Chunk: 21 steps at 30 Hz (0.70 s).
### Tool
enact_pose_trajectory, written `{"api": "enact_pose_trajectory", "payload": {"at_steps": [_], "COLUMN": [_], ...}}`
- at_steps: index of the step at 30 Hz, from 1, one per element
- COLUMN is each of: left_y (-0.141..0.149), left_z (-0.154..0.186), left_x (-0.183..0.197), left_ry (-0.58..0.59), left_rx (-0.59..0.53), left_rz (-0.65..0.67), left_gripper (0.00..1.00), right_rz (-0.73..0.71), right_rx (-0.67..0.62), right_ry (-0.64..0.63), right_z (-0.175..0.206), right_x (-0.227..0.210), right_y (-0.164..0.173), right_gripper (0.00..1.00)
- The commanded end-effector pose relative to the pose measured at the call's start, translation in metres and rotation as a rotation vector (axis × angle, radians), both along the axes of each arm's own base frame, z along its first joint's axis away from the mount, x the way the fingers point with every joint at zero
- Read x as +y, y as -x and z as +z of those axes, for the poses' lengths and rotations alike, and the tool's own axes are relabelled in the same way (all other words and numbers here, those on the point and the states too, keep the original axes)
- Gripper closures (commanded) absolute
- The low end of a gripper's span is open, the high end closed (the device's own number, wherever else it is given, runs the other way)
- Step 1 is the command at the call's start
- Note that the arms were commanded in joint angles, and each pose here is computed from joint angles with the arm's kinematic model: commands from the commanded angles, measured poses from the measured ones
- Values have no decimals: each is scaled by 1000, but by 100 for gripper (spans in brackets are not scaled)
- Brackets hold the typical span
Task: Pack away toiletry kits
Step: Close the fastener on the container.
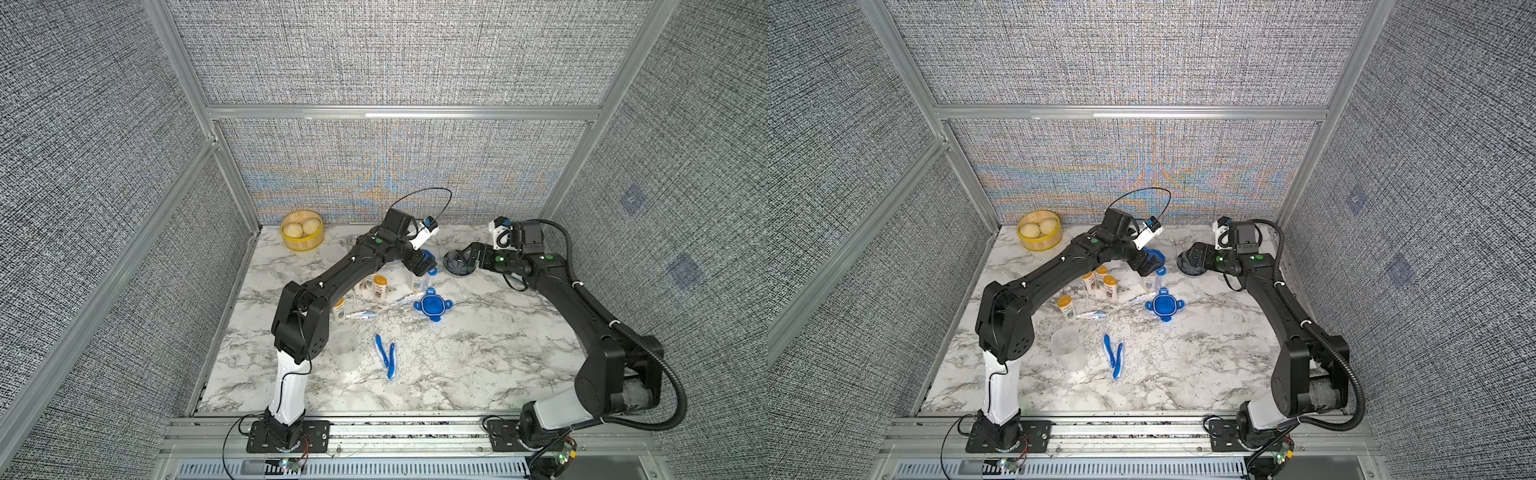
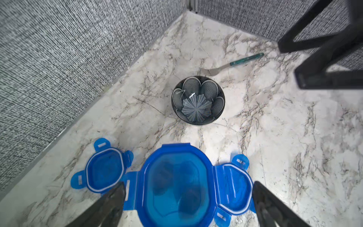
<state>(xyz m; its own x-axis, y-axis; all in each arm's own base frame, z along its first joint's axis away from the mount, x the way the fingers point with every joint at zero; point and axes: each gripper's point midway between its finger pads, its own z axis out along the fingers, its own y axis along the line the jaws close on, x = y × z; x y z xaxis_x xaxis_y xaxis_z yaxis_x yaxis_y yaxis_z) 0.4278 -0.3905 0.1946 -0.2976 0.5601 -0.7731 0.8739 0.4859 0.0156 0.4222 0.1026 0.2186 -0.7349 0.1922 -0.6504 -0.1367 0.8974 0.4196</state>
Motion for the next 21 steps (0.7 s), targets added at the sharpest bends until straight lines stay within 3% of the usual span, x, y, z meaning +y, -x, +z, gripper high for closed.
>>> {"api": "enact_pose_trajectory", "payload": {"at_steps": [1, 21], "left_y": [-4, -7], "left_z": [-10, -41], "left_x": [10, 3], "left_ry": [-74, -156], "left_rx": [27, 73], "left_rz": [47, 0], "left_gripper": [1, 1], "right_rz": [23, 27], "right_rx": [-34, -41], "right_ry": [-46, -72], "right_z": [10, 12], "right_x": [3, -2], "right_y": [-1, 0], "right_gripper": [1, 1]}}
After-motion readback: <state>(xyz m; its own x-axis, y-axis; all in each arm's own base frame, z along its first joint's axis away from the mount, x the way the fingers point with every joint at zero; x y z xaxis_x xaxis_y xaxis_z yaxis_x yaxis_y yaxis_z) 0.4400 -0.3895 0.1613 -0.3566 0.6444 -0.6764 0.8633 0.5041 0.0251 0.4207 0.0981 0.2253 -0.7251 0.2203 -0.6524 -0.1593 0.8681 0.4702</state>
